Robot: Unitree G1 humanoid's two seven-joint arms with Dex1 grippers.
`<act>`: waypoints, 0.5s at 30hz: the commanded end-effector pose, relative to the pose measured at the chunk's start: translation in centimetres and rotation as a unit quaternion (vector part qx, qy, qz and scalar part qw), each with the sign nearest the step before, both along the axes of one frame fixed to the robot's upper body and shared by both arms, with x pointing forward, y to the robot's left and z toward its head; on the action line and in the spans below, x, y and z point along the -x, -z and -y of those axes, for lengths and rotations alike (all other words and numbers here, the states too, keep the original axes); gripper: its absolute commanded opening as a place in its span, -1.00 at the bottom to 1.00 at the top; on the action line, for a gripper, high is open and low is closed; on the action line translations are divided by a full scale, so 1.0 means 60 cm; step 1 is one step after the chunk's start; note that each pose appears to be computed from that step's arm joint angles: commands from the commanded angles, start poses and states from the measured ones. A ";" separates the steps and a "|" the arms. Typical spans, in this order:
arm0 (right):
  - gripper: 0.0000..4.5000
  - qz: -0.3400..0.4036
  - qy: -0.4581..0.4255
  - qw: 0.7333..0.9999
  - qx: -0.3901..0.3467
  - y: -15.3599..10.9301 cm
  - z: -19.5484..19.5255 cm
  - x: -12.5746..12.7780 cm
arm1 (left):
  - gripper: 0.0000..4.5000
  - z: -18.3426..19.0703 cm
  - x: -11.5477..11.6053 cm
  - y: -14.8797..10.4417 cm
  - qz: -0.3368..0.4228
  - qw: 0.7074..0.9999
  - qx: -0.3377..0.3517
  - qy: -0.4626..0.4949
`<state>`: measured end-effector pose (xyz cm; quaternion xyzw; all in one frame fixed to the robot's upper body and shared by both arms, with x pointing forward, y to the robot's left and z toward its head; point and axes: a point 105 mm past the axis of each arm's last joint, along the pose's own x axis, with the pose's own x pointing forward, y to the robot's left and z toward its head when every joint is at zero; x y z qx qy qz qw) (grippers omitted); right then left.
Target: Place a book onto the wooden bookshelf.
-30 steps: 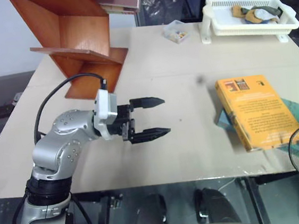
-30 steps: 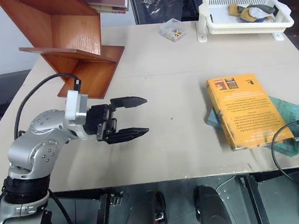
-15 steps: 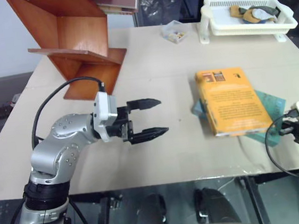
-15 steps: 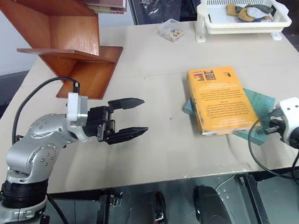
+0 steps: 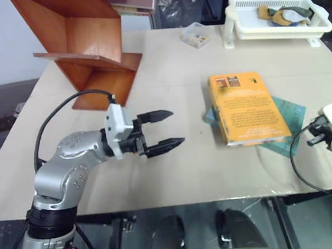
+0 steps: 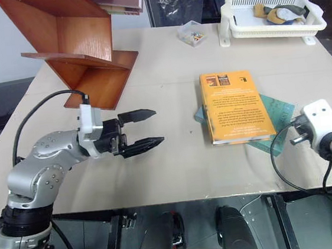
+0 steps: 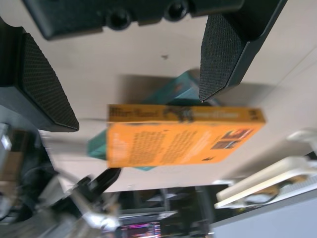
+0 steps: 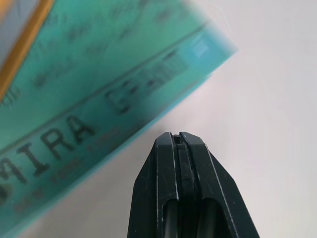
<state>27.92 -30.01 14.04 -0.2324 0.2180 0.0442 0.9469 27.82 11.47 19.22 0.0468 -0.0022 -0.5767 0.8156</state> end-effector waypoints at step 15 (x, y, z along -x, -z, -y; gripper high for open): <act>-0.97 0.008 -0.179 0.980 0.085 -0.001 -0.075 -0.195 | 1.00 -0.017 -0.002 0.012 -0.053 0.993 -0.021 -0.102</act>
